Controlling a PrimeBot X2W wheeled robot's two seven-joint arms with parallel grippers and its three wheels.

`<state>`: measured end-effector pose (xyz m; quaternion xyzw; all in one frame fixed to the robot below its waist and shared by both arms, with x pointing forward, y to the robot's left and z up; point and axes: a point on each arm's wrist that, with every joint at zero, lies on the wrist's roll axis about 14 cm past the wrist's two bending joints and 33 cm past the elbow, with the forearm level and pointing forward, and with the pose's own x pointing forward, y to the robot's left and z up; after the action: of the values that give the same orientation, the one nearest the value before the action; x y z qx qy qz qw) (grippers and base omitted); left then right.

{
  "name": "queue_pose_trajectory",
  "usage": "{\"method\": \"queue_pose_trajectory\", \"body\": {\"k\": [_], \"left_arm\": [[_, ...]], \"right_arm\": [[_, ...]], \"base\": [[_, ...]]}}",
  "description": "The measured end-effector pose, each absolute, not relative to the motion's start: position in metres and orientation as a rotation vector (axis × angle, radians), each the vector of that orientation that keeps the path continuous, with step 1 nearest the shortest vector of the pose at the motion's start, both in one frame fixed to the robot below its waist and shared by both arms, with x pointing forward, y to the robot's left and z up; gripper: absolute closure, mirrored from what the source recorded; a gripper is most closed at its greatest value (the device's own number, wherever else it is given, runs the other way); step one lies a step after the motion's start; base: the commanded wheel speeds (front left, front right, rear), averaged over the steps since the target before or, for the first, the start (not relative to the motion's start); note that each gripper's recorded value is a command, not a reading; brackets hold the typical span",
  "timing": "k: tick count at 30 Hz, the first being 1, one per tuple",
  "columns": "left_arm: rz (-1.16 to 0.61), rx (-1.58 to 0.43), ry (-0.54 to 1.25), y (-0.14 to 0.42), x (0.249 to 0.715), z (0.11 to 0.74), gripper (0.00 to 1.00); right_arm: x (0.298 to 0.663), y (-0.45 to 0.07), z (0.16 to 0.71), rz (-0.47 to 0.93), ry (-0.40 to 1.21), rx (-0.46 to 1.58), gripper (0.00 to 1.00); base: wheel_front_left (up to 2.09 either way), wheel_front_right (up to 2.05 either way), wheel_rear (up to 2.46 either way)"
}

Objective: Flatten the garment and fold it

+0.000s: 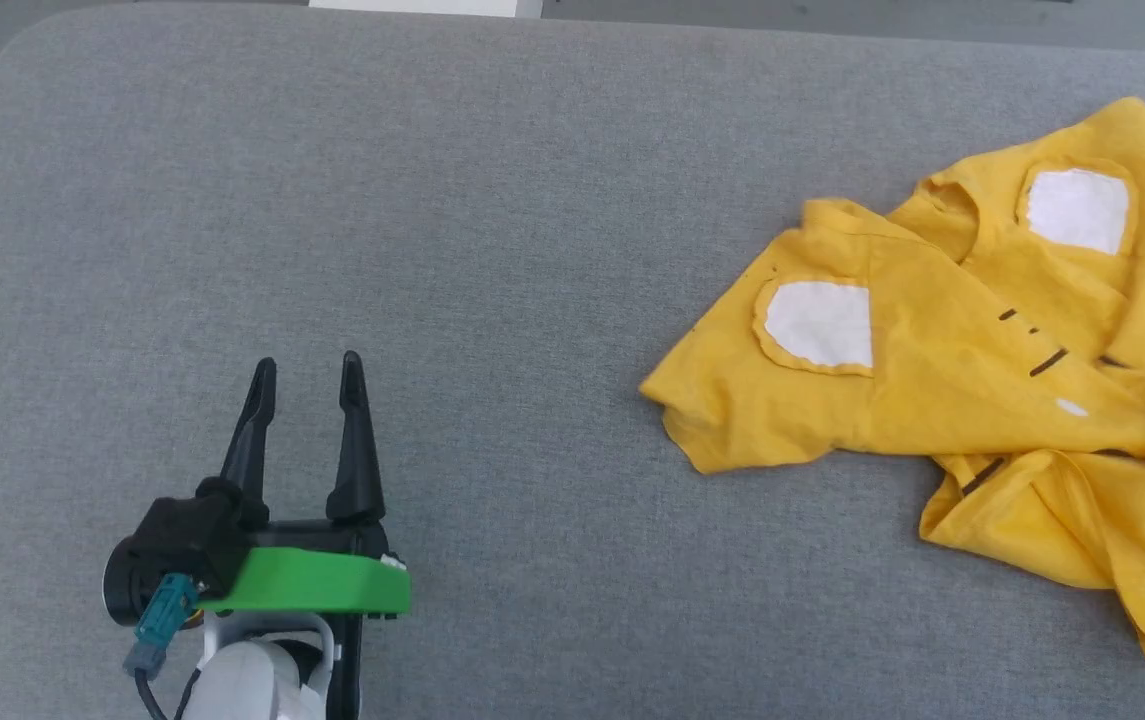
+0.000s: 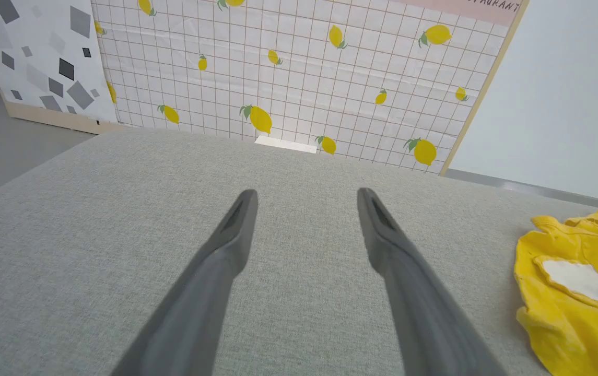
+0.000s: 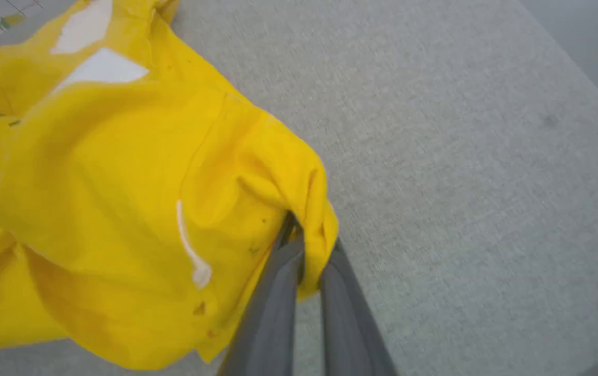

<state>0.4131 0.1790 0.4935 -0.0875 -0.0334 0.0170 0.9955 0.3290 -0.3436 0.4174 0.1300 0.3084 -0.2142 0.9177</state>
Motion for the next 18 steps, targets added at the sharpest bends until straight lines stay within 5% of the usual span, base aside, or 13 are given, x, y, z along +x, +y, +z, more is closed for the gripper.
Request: {"method": "queue_pose_trajectory", "body": {"k": [7, 13, 18], "left_arm": [[0.029, -0.175, -0.059, 0.178, 0.413, 0.491, 0.00], [0.022, -0.176, -0.071, 0.176, 0.412, 0.496, 0.00], [0.019, -0.177, -0.062, 0.174, 0.412, 0.493, 0.00]], "right_arm": [[0.337, -0.352, 0.422, -0.468, 0.577, 0.128, 0.00], [0.402, -0.301, 0.515, -0.277, 0.268, 0.064, 0.00], [0.434, -0.227, 0.534, -0.050, 0.243, 0.063, 0.00]], "base": [[0.00, 0.00, 0.00], [0.00, 0.00, 0.00], [0.00, 0.00, 0.00]]}}
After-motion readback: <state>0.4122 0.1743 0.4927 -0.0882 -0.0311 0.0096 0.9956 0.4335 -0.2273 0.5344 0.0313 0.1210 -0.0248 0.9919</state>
